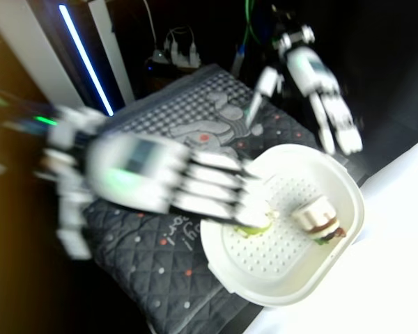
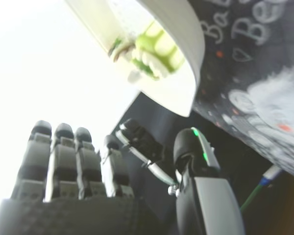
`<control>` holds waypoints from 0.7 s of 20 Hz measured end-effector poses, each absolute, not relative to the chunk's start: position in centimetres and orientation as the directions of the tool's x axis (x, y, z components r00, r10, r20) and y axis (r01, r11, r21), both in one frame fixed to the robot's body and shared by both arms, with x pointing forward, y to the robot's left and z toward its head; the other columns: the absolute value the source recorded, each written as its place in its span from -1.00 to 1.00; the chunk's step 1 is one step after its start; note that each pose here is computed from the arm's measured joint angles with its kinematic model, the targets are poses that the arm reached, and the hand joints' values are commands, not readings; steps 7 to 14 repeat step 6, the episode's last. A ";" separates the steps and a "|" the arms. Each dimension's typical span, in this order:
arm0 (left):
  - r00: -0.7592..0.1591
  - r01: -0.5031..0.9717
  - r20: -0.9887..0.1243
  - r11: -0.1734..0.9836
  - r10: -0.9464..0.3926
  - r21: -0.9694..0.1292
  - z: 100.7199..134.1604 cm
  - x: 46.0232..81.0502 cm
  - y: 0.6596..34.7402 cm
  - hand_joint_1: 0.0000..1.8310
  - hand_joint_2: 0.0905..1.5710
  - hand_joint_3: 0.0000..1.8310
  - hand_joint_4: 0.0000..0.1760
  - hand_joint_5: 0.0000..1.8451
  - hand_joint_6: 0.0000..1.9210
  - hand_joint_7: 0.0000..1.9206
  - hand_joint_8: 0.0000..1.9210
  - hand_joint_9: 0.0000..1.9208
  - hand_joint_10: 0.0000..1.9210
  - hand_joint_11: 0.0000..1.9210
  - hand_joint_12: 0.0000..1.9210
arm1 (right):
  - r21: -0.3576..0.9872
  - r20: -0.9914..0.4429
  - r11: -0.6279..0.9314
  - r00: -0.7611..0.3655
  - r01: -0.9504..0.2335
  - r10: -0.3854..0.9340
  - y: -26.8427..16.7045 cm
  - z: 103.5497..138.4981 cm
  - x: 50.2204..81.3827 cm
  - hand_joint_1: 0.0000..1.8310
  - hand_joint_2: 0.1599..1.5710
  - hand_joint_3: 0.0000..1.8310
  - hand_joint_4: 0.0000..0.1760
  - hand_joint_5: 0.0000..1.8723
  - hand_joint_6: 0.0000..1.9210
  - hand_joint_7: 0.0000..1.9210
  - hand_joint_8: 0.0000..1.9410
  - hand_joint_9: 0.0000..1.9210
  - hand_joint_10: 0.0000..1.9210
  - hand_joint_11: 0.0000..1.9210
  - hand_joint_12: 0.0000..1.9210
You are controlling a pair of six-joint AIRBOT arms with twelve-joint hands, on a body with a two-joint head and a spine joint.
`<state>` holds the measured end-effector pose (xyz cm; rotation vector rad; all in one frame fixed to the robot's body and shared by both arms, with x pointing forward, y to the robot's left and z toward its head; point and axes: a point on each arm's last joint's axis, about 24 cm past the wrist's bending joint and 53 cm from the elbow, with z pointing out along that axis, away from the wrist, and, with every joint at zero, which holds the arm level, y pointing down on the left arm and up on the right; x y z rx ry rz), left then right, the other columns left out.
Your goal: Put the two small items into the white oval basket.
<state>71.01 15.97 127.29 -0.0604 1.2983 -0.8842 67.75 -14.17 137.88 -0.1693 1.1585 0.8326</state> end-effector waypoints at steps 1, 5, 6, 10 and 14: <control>0.021 0.543 -0.801 0.680 -0.598 -0.493 127.7 70.1 16.5 -0.50 0.27 -0.96 0.84 -1.00 -1.00 -1.00 -1.00 -1.00 -1.00 -1.00 -1.00 | 0.273 -0.855 0.697 0.165 -0.663 0.492 -14.5 138.4 67.0 -0.53 0.39 -1.00 1.00 -1.00 -1.00 -1.00 -1.00 -1.00 -1.00 -0.99 -0.97; 0.068 0.597 -0.752 0.631 -0.655 -0.496 128.4 65.9 19.0 -0.32 0.32 -0.97 0.79 -1.00 -1.00 -1.00 -1.00 -1.00 -1.00 -1.00 -1.00 | 0.196 -0.861 0.680 0.207 -0.707 0.464 -14.0 139.2 62.8 -0.51 0.34 -1.00 1.00 -1.00 -1.00 -1.00 -1.00 -1.00 -1.00 -1.00 -1.00; 0.089 0.606 -0.743 0.628 -0.663 -0.487 128.7 64.7 19.8 -0.30 0.34 -0.97 0.96 -1.00 -1.00 -1.00 -1.00 -1.00 -1.00 -1.00 -1.00 | 0.188 -0.861 0.670 0.208 -0.718 0.464 -14.2 138.5 61.8 -0.53 0.33 -1.00 1.00 -1.00 -1.00 -1.00 -1.00 -1.00 -1.00 -0.93 -0.97; 0.089 0.606 -0.743 0.628 -0.663 -0.487 128.7 64.7 19.8 -0.30 0.34 -0.97 0.96 -1.00 -1.00 -1.00 -1.00 -1.00 -1.00 -1.00 -1.00 | 0.188 -0.861 0.670 0.208 -0.718 0.464 -14.2 138.5 61.8 -0.53 0.33 -1.00 1.00 -1.00 -1.00 -1.00 -1.00 -1.00 -1.00 -0.93 -0.97; 0.089 0.606 -0.743 0.628 -0.663 -0.487 128.7 64.7 19.8 -0.30 0.34 -0.97 0.96 -1.00 -1.00 -1.00 -1.00 -1.00 -1.00 -1.00 -1.00 | 0.188 -0.861 0.670 0.208 -0.718 0.464 -14.2 138.5 61.8 -0.53 0.33 -1.00 1.00 -1.00 -1.00 -1.00 -1.00 -1.00 -1.00 -0.93 -0.97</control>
